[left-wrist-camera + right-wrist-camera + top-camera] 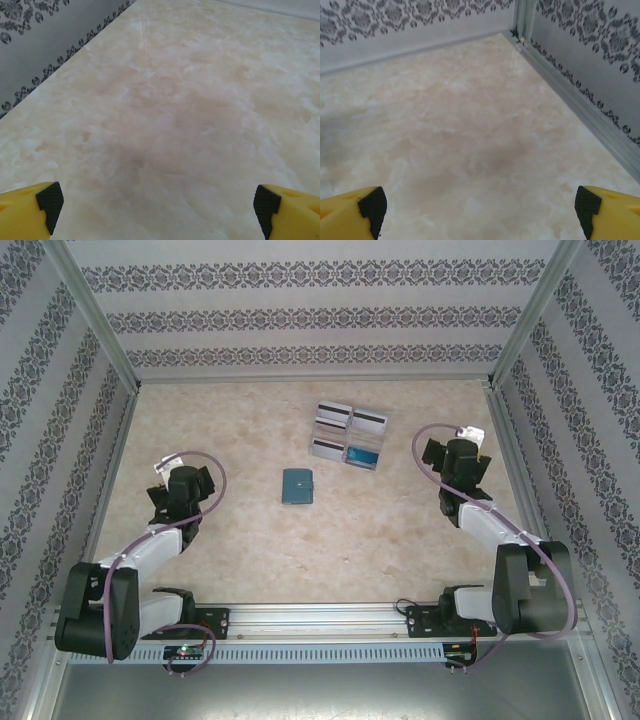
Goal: Put the credit cards into the card holder
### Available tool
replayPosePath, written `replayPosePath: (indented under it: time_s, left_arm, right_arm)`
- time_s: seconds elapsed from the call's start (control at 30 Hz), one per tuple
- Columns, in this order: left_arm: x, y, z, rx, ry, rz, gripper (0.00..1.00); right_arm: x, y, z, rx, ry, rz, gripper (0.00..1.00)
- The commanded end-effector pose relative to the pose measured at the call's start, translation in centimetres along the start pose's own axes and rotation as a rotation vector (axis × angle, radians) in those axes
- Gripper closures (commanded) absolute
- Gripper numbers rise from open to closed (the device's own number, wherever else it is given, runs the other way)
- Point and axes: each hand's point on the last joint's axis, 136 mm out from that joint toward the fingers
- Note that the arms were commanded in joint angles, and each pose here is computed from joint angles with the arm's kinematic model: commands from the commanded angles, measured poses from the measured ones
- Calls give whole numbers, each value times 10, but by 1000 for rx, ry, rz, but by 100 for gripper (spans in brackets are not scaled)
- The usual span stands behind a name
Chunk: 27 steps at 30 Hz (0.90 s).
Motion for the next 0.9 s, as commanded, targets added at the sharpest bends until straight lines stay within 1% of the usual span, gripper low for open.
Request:
replayPosePath:
  time_s: [0.0, 0.1, 0.2, 0.23, 0.3, 0.37, 0.4, 0.47, 0.57, 0.67, 0.7, 0.77, 0.8, 0.87]
  left_arm:
    - [-3, 17, -4, 16, -41, -116, 0]
    - [-7, 21, -11, -3, -75, -134, 0]
    - [-6, 20, -30, -61, -180, -128, 0]
    - [-5, 21, -34, -68, -201, -133, 0]
    - [-4, 22, -36, -76, -214, -155, 0]
    - [-4, 26, -36, -87, -215, -189, 0]
    - [-5, 27, -37, -104, -219, -197, 0]
    - [-8, 29, -44, -164, -240, -211, 0]
    - [-18, 23, -58, -179, -304, -187, 0]
    - [-28, 8, -78, -227, -392, -166, 0]
    - [-33, 6, -82, -237, -400, -164, 0]
    - [-37, 3, -80, -234, -396, -107, 1]
    - [-38, 5, -80, -223, -396, -122, 1]
    - [-39, 5, -79, -221, -396, -117, 1]
  right_arm:
    - [1, 20, 22, 14, 121, -93, 2]
    - [1, 21, 24, 65, 134, -103, 2]
    - [4, 9, 22, 130, 138, -84, 2]
    - [5, 4, 18, 126, 126, -82, 2]
    - [4, -11, 12, 111, 124, -94, 2]
    - [0, -21, 15, 113, 151, -103, 2]
    - [-1, -21, 21, 123, 181, -119, 2]
    - [-8, -26, 27, 141, 206, -100, 2]
    - [-12, -34, 36, 167, 241, -92, 2]
    - [-12, -38, 39, 182, 261, -100, 2]
    - [-12, -38, 39, 181, 259, -100, 2]
    - [-13, -38, 40, 178, 269, -94, 2]
    - [-13, -39, 41, 177, 275, -89, 2]
    - [-14, -39, 40, 170, 282, -84, 2]
Point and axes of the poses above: each hand's point on the last joint's axis, 136 mm out from that joint toward the fingers, its own x axis back along the fingers, its own z axis along the line the jaws close on, y = z × x, and after that the axes turned 3 degrees about -x, right-handed
